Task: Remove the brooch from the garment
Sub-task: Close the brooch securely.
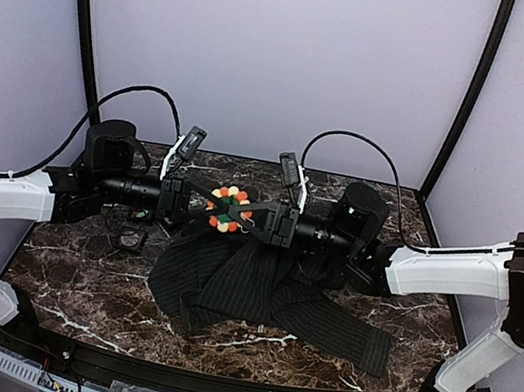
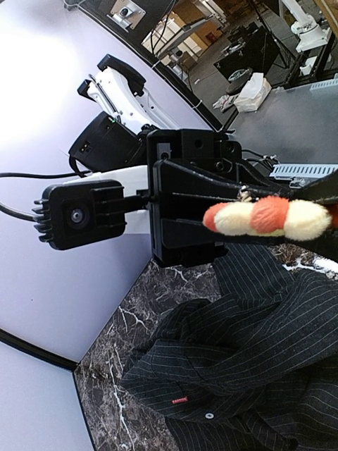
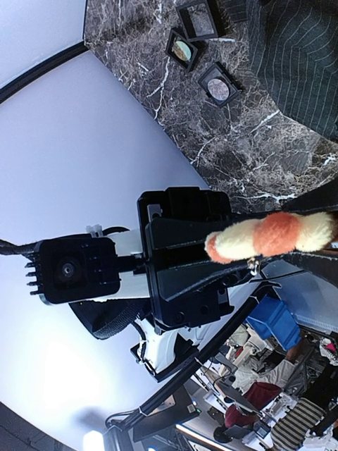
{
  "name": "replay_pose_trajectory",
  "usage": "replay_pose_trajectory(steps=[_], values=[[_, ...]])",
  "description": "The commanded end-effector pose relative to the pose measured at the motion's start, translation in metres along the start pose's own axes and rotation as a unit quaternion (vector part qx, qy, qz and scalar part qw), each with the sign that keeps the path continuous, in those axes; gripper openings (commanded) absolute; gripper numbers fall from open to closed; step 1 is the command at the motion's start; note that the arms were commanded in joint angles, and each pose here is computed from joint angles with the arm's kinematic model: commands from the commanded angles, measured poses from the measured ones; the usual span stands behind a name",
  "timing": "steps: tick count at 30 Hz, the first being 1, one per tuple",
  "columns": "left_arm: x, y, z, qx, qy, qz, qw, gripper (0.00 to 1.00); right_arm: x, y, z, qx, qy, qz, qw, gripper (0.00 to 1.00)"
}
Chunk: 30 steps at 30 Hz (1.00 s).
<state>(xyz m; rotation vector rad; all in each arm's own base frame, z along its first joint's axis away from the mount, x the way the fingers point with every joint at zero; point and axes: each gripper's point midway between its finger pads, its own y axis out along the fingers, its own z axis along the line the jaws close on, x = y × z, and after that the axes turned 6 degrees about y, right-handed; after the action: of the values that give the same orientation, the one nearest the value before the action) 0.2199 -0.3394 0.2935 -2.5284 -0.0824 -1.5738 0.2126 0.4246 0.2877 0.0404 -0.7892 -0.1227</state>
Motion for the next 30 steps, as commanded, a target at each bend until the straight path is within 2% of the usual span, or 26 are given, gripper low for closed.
replay_pose_trajectory(steps=[1,22,30], values=[[0.021,-0.023,0.000,0.014,0.014,-0.036,0.999,0.01,0.037,-0.038,-0.049,-0.105,0.014,-0.085,0.991,0.09],[0.025,-0.024,0.006,-0.019,-0.028,-0.050,0.998,0.01,0.040,-0.046,-0.031,-0.067,-0.009,-0.108,0.992,0.08],[0.025,-0.024,0.008,-0.023,-0.030,-0.056,0.998,0.01,0.051,-0.041,-0.022,-0.061,0.005,-0.111,0.992,0.06]])
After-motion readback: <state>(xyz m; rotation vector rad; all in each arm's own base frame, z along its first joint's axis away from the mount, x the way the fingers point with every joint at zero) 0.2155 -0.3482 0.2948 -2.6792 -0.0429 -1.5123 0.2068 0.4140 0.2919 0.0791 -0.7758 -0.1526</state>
